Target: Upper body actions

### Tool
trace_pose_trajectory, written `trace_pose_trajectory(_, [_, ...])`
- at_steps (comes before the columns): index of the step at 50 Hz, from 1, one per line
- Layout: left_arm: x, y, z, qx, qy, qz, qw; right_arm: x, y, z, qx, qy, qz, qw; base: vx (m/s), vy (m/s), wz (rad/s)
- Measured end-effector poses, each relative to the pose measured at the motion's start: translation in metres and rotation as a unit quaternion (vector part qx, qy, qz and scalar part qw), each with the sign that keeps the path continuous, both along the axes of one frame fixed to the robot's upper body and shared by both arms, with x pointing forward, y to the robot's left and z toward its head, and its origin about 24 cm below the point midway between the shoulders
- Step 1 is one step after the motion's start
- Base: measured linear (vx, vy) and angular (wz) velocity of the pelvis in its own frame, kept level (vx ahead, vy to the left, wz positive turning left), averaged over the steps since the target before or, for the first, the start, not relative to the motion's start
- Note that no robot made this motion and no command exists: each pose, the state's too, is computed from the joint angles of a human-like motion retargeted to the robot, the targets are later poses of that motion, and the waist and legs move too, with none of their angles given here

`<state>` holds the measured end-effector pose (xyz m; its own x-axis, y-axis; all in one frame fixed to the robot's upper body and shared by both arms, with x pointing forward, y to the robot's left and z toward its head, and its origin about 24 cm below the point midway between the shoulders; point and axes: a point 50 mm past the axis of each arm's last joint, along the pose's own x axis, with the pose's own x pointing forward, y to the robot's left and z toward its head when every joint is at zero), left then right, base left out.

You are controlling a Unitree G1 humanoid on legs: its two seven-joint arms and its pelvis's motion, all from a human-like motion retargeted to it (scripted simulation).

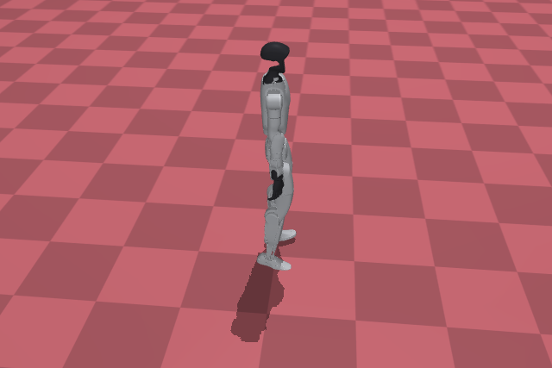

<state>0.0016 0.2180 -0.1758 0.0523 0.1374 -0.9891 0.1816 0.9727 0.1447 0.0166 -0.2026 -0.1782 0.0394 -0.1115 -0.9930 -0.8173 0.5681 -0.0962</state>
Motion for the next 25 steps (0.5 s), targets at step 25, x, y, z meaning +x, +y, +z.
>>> trace_pose_trajectory(25, [0.009, -0.006, -0.001, -0.002, -0.015, -0.01, 1.0, 0.002, -0.012, 0.002, -0.017, -0.005, -0.016, 1.0, 0.0, 0.04, 0.09])
